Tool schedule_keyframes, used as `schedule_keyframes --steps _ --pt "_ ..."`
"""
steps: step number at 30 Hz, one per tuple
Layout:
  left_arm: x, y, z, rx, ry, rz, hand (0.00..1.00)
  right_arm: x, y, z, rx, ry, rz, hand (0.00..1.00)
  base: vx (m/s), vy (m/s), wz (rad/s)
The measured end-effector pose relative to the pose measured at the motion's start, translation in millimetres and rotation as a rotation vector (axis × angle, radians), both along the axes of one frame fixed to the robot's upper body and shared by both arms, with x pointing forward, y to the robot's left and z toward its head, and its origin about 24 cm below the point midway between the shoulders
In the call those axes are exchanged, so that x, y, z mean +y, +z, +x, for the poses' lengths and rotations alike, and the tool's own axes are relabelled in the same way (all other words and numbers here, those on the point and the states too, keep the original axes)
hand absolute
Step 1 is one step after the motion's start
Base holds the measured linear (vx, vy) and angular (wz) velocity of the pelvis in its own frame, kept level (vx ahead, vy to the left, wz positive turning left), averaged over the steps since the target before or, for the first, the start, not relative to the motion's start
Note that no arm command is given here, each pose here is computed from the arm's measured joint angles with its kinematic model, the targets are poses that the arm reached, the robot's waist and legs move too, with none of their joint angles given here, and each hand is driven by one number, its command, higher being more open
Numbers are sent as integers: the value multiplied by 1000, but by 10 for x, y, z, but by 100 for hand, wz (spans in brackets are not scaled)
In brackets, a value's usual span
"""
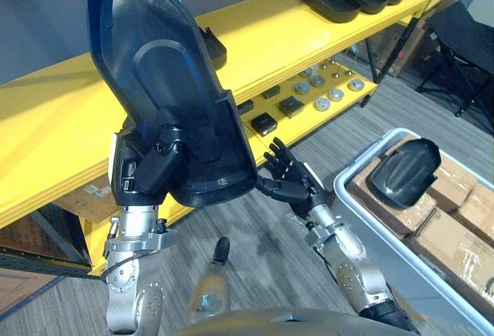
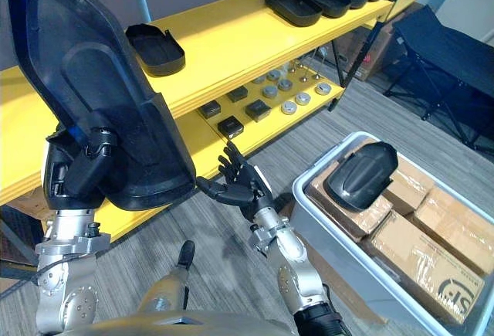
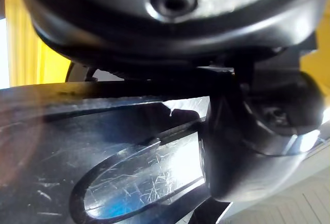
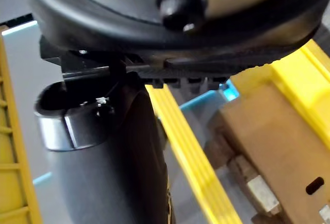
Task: Walk over and take three plastic housings, then place them on the shelf
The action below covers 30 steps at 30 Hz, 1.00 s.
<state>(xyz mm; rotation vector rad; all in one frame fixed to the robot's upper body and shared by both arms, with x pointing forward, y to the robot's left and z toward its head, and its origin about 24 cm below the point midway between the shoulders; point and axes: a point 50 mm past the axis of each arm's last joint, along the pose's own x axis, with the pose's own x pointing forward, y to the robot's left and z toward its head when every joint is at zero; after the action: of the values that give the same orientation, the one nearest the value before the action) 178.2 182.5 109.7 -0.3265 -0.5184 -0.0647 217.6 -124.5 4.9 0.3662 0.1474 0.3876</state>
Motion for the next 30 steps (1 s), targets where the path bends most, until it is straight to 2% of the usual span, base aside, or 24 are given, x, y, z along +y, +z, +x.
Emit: schedule_keyframes --steps 6,17,23,25,28,30 --pt "34 -14 -13 12 27 -18 0 22 24 10 -19 -16 18 100 -54 49 -11" --pt "451 -23 -175 37 256 -3 0 134 315 146 -183 -71 90 100 96 213 -8" --pt "600 13 -223 36 339 -2 0 176 685 251 -403 -89 112 100 340 293 33" --pt "595 90 -207 -6 324 -18 0 153 1004 329 -565 -77 115 100 306 141 83" --pt "529 221 -13 -81 250 -3 0 -47 1421 344 -786 -118 101 100 281 1 170" --pt "514 227 75 -88 222 6 0 -155 1509 314 -837 -145 90 100 431 -210 192"
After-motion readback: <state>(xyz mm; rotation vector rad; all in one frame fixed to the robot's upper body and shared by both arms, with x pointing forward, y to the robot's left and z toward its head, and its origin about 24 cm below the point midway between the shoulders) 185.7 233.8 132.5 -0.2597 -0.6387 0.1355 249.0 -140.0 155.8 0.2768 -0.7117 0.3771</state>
